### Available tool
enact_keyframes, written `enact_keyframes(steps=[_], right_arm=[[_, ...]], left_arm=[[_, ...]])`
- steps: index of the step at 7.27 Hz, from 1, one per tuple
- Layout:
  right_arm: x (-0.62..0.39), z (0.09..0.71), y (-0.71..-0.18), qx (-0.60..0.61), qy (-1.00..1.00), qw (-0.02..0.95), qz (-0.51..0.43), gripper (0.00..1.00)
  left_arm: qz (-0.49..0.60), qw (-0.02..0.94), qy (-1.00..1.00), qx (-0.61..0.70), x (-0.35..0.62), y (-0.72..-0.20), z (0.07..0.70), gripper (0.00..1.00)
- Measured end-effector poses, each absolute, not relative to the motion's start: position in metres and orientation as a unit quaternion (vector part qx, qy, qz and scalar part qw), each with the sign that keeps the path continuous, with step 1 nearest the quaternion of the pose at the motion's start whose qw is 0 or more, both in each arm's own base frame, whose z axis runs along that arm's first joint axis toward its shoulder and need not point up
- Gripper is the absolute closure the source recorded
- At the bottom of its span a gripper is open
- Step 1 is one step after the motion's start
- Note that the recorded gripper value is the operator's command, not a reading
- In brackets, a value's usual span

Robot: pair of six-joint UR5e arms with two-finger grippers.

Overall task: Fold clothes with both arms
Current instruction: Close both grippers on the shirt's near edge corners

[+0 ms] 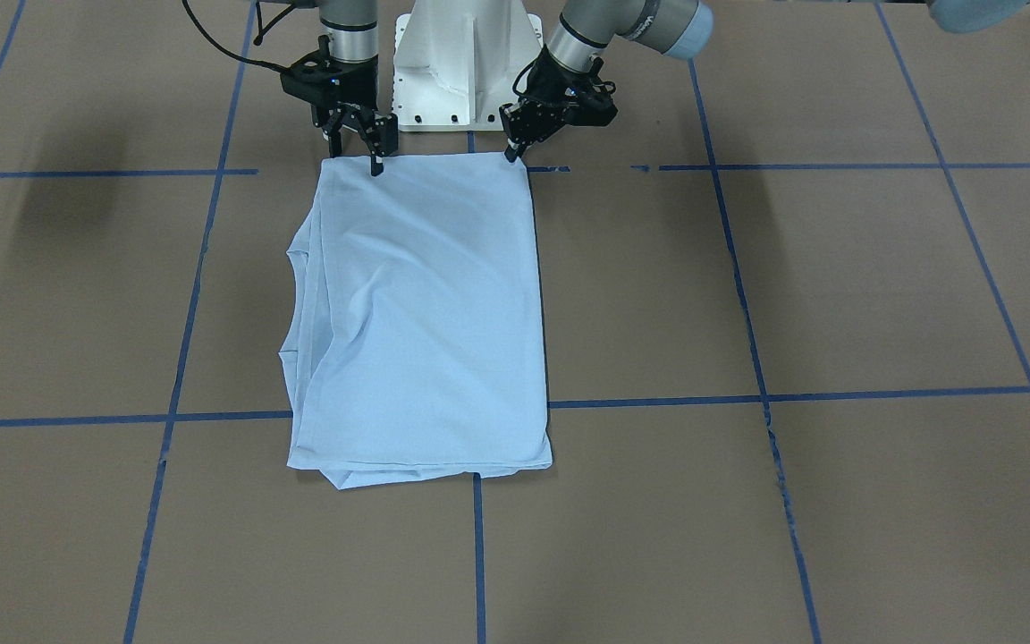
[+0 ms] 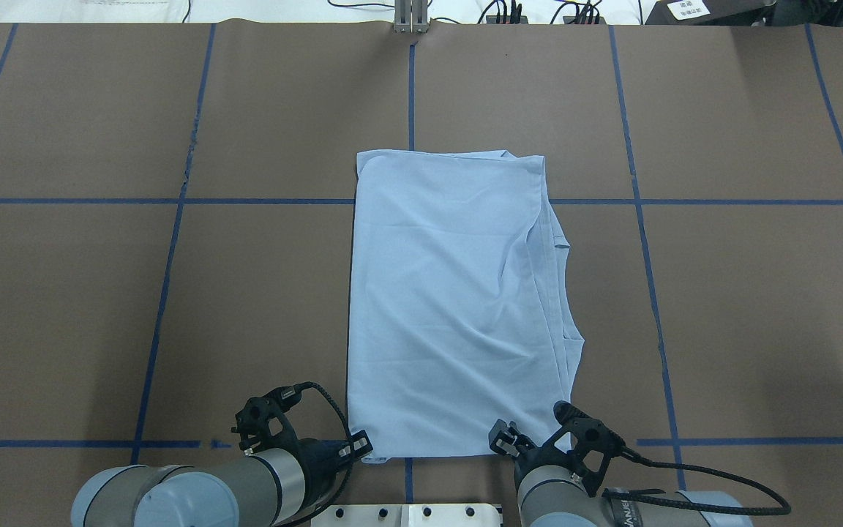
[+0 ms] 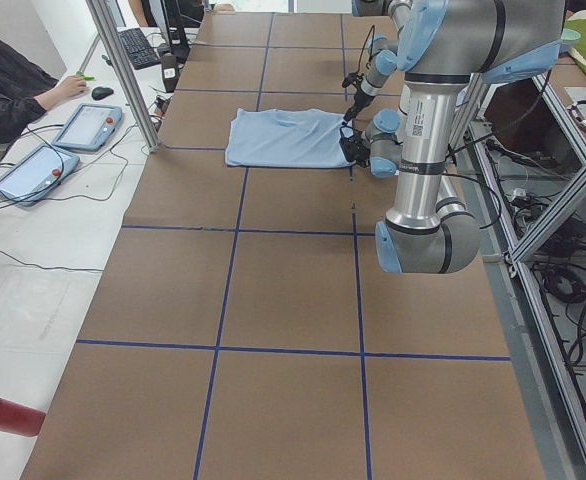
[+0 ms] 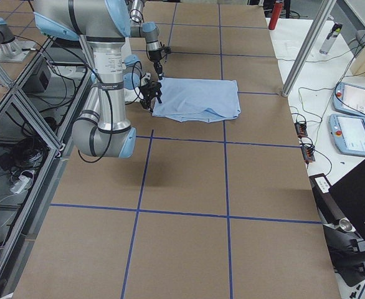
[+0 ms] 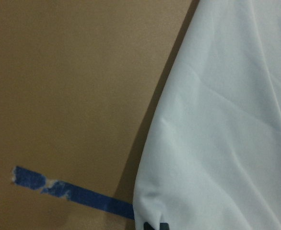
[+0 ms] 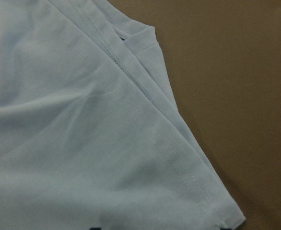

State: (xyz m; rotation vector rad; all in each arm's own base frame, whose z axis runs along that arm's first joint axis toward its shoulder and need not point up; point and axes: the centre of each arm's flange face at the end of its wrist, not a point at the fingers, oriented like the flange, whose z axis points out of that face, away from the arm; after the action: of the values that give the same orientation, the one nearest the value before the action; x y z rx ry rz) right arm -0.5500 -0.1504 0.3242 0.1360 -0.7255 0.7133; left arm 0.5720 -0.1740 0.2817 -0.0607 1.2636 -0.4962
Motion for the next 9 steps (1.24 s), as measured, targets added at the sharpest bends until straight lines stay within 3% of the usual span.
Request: enact_keyframes(steps=[2, 4, 9], right_arm=[[-0.553, 0.324, -0.151, 0.069, -0.348, 0.867, 0.348, 0.55], [-0.556, 0.324, -0.153, 0.073, -0.350, 0.861, 0.361, 1.00], [-0.556, 0.293, -0.180, 0.066, -0.374, 0.836, 0.397, 1.00]], left_arm=[[-0.229, 0.778, 0.584, -0.029, 0.572, -0.173, 0.282, 1.00], [-0.228, 0.778, 0.584, -0.031, 0.573, -0.170, 0.282, 1.00], [-0.227, 0.776, 0.587, -0.028, 0.570, -0.172, 0.278, 1.00]])
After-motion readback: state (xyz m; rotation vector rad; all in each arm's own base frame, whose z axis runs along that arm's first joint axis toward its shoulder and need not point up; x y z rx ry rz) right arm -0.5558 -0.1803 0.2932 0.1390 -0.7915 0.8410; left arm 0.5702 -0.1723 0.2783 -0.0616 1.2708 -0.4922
